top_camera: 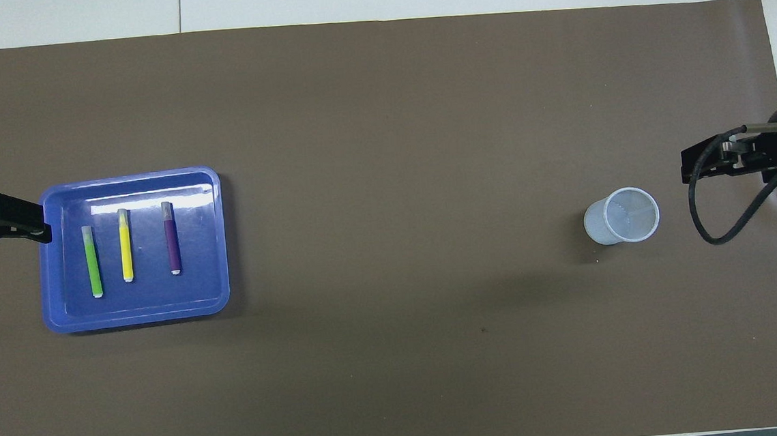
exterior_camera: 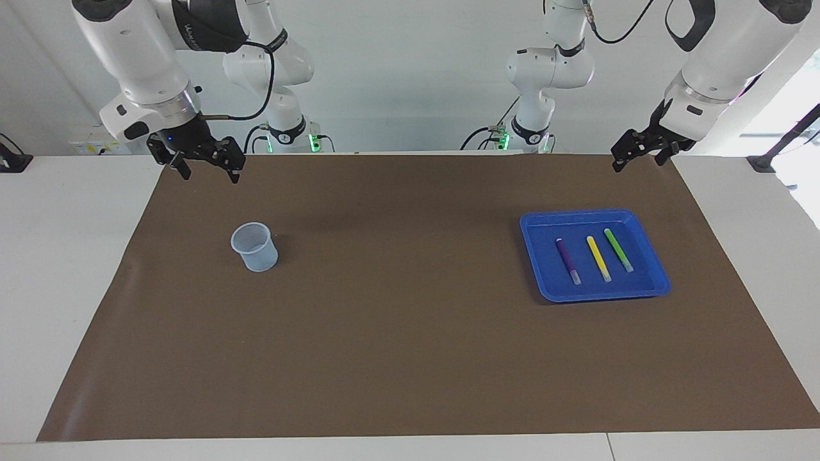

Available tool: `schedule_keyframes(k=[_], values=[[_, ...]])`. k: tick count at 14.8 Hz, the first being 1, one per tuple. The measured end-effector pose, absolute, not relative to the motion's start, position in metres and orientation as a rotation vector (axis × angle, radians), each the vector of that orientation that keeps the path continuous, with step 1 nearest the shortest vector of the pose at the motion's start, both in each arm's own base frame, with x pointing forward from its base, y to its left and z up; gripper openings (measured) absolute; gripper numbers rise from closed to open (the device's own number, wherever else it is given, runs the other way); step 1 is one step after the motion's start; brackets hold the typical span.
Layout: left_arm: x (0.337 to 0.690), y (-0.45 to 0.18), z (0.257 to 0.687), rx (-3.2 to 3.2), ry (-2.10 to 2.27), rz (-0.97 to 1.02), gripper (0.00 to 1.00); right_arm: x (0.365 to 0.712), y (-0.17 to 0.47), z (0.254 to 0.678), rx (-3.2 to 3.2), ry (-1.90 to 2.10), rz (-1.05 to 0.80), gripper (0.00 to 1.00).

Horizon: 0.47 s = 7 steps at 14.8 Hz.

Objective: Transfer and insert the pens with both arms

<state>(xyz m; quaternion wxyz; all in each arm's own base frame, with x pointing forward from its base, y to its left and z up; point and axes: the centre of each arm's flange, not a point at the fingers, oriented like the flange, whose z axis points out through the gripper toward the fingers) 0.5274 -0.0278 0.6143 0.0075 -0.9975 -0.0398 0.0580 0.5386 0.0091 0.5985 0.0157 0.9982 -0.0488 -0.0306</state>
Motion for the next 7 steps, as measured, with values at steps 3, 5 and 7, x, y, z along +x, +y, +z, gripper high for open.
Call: schedule_keyframes(k=[3, 5, 7], values=[[0.5274, -0.0278, 0.6143, -3.119, -0.124, 0.181, 1.00, 0.5386, 0.0091, 0.5985, 3.105, -0.152, -0.095, 1.00], [0.5274, -0.0280, 0.6143, -3.119, -0.124, 0.181, 1.00, 0.5386, 0.0091, 0.5985, 3.105, -0.152, -0.095, 1.00], [0.5286, -0.0280, 0.6134, -3.121, -0.124, 0.168, 1.00, 0.5386, 0.0091, 0.5985, 3.105, -0.152, -0.095, 1.00]])
